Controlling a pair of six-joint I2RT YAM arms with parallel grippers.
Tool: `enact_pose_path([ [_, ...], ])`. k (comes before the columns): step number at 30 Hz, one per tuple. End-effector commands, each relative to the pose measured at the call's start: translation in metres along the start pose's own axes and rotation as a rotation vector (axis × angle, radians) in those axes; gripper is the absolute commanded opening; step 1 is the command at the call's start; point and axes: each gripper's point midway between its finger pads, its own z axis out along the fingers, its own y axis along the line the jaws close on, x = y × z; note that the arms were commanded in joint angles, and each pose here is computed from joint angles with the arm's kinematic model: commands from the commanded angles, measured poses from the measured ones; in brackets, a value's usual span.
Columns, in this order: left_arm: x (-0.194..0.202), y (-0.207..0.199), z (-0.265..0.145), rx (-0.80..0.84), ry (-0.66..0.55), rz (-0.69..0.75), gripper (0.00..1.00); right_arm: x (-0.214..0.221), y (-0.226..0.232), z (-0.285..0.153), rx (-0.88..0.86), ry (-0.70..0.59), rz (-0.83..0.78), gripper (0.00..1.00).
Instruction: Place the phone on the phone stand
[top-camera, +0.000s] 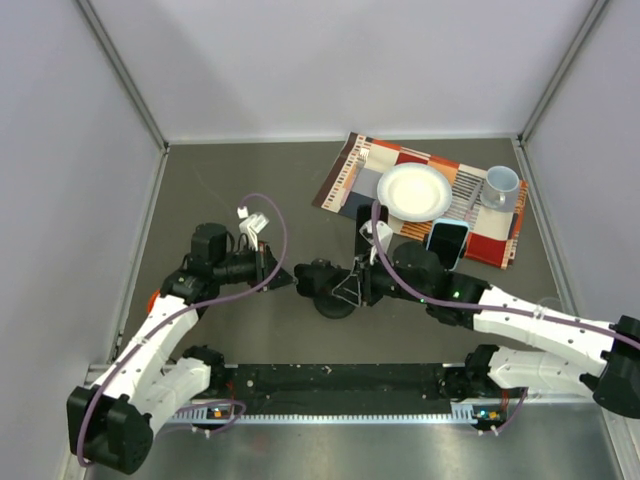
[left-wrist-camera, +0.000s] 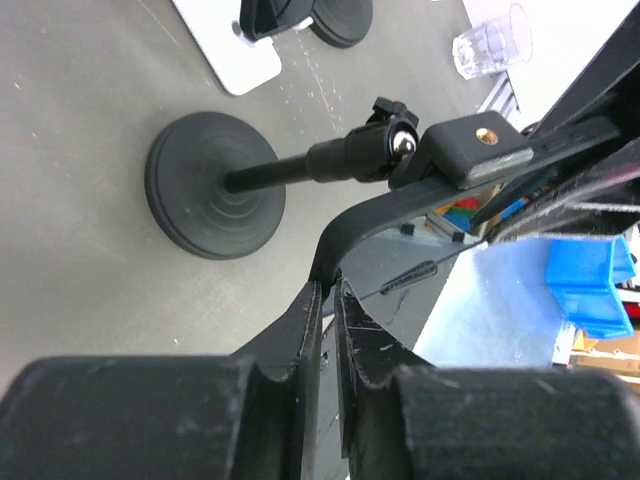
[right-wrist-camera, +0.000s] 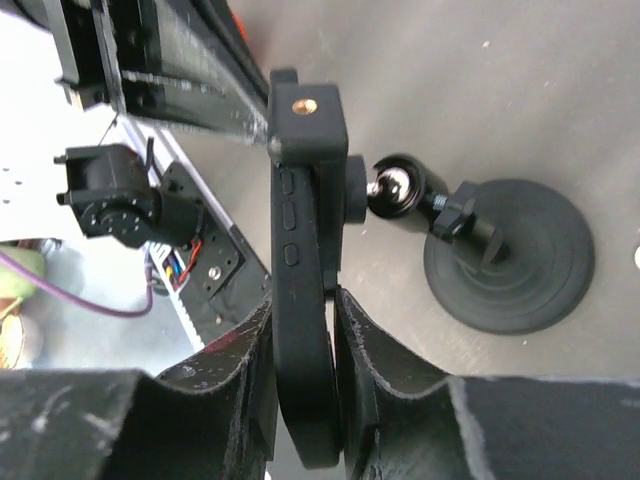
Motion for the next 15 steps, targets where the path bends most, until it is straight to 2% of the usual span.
enact_pose_path([
  [1, 0.005, -0.002, 0.001, 0.024, -0.022, -0.024, 0.11, -0.052, 0.017, -0.011, 0.003, -0.171, -0.050, 0.24],
  [3, 0.012, 0.000, 0.003, 0.030, -0.021, -0.055, 0.08, -0.066, 0.019, -0.015, 0.025, -0.190, -0.103, 0.20],
  [5, 0.019, 0.001, 0.002, 0.034, -0.015, -0.077, 0.08, -0.066, 0.015, -0.016, 0.039, -0.148, -0.136, 0.12],
  [6, 0.019, -0.002, 0.000, 0.036, -0.015, -0.079, 0.14, -0.070, 0.027, -0.019, -0.027, -0.119, -0.181, 0.05],
  [7, 0.012, -0.007, -0.005, 0.027, -0.039, -0.058, 0.23, -0.054, 0.018, -0.012, -0.020, -0.017, -0.181, 0.01],
  [8, 0.008, -0.012, -0.008, 0.027, -0.053, -0.037, 0.32, -0.055, 0.010, -0.012, -0.025, 0.021, -0.175, 0.00],
  [9, 0.007, -0.015, -0.012, 0.019, -0.051, -0.037, 0.40, -0.056, 0.028, -0.015, -0.131, 0.077, -0.215, 0.00],
  [10, -0.007, -0.028, -0.020, 0.025, -0.092, 0.006, 0.61, -0.051, 0.028, -0.015, -0.154, 0.125, -0.228, 0.00],
  [11, -0.012, -0.034, -0.024, 0.031, -0.106, 0.025, 0.67, -0.036, 0.019, -0.011, -0.152, 0.220, -0.216, 0.00],
  [13, -0.029, -0.054, -0.035, 0.057, -0.157, 0.085, 0.75, -0.042, 0.033, -0.015, -0.229, 0.256, -0.285, 0.00],
  [14, -0.035, -0.058, -0.037, 0.061, -0.179, 0.107, 0.76, -0.033, 0.028, -0.011, -0.235, 0.319, -0.272, 0.00],
  [15, -0.041, -0.064, -0.040, 0.069, -0.202, 0.133, 0.76, -0.044, 0.037, -0.015, -0.297, 0.317, -0.286, 0.00],
])
